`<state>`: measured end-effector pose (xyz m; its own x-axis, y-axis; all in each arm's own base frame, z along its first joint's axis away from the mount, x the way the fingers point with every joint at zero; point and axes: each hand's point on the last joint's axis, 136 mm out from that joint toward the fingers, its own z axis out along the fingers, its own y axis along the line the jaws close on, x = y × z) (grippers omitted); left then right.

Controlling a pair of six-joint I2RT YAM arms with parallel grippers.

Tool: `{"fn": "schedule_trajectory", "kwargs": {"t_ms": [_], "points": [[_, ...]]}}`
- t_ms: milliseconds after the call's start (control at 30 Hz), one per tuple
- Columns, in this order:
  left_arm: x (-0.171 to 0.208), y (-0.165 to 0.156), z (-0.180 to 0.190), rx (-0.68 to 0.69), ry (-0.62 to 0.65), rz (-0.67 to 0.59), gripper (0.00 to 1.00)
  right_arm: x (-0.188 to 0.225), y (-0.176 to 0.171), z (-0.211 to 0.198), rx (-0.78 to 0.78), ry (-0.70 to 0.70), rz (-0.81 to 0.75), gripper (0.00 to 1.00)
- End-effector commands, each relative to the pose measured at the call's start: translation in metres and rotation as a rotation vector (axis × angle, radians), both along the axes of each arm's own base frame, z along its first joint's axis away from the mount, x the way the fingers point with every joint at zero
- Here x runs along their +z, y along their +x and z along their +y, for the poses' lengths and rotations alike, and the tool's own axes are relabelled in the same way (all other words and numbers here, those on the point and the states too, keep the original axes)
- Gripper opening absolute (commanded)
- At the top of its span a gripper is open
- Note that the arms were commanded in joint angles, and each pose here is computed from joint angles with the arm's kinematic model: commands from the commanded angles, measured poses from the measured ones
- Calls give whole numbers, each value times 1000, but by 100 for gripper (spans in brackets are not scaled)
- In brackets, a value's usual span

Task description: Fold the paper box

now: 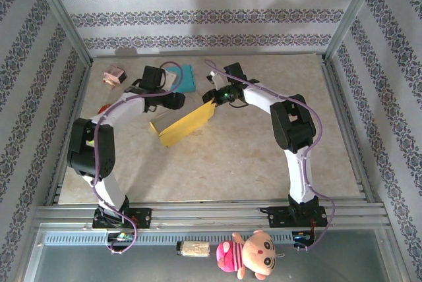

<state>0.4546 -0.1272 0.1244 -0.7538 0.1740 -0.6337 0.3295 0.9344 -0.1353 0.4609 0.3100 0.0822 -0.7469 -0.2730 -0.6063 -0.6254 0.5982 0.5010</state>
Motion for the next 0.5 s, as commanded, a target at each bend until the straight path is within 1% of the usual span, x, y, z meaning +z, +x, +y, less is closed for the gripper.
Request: {"fn": "schedule_trajectory", "kwargs": {"t_ms": [0,67,133,300,400,467], "points": [[-42,-23,17,55,-70,252,75,-12,-3,1,23,-42,32,31],[-50,-31,11,14,-144,329,75,-14,-6,3,34,-57,48,31],[-54,-38,8,-6,-188,368,75,-17,-9,7,51,-71,60,31],[-73,-51,9,-40,-197,453,74,-19,-13,14,68,-90,61,31],[-87,-60,12,-55,-165,533,67,-22,-14,16,77,-113,62,32],[-92,-62,17,-49,-128,540,60,-21,-16,17,83,-124,63,32]]}}
